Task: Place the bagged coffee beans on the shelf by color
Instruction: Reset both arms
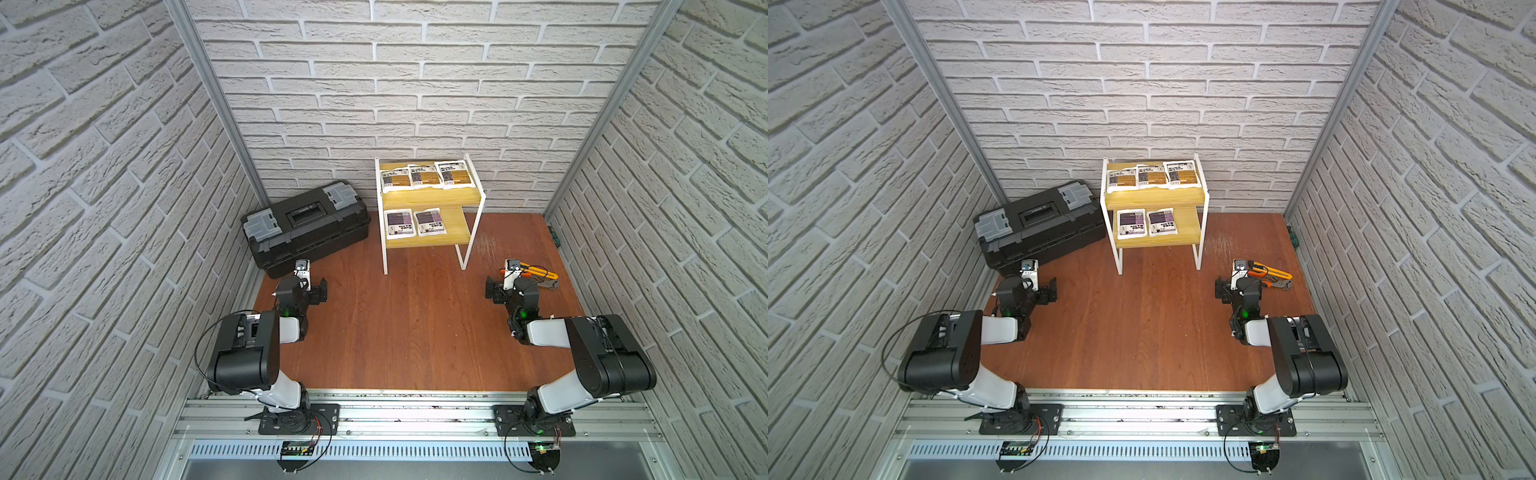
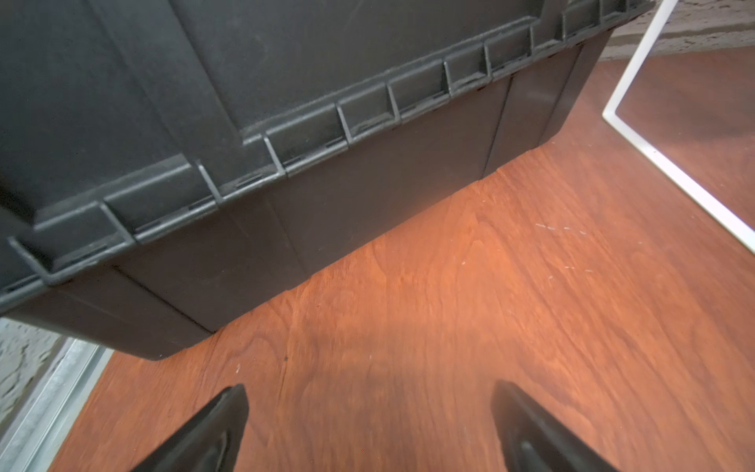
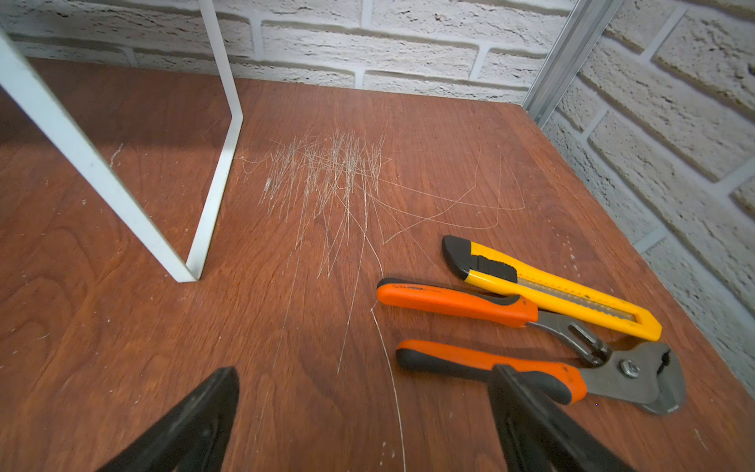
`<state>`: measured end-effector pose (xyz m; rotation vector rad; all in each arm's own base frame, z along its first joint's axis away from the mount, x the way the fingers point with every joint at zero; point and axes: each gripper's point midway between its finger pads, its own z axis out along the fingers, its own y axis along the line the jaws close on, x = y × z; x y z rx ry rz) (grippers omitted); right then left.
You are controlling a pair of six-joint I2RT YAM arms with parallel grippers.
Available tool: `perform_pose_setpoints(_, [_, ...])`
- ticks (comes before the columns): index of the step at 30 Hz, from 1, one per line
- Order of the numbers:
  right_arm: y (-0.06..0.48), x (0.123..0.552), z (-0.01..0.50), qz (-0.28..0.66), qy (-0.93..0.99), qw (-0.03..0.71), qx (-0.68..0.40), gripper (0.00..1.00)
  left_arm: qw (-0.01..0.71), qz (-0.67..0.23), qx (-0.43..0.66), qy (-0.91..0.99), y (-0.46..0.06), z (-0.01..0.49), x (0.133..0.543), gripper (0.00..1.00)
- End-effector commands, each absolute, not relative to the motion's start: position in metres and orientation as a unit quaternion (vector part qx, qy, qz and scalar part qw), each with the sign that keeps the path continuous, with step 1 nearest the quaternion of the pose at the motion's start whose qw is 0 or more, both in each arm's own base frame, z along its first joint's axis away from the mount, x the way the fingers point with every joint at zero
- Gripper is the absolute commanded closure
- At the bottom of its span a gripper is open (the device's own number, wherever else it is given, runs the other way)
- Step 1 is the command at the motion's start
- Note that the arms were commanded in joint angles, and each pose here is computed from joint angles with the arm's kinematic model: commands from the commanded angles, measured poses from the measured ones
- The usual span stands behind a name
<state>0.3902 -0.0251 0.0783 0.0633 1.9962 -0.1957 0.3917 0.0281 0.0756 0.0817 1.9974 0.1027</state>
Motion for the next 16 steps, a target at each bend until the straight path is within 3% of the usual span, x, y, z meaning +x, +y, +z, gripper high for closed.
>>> perform_pose_setpoints(1, [-0.0244,0.3935,0.0948,-0.076,0.823,0.562,0.032,0.01,0.556,0.046,0.034,0.829,0.0278,0.0862,0.3963,0.02])
perform_pose_setpoints(16, [-0.0237,0.3940,0.0949,-0.073,0.823,0.563,0.030,0.01,0.556,0.045,0.033,0.829,0.0280,0.0862,0.3962,0.01])
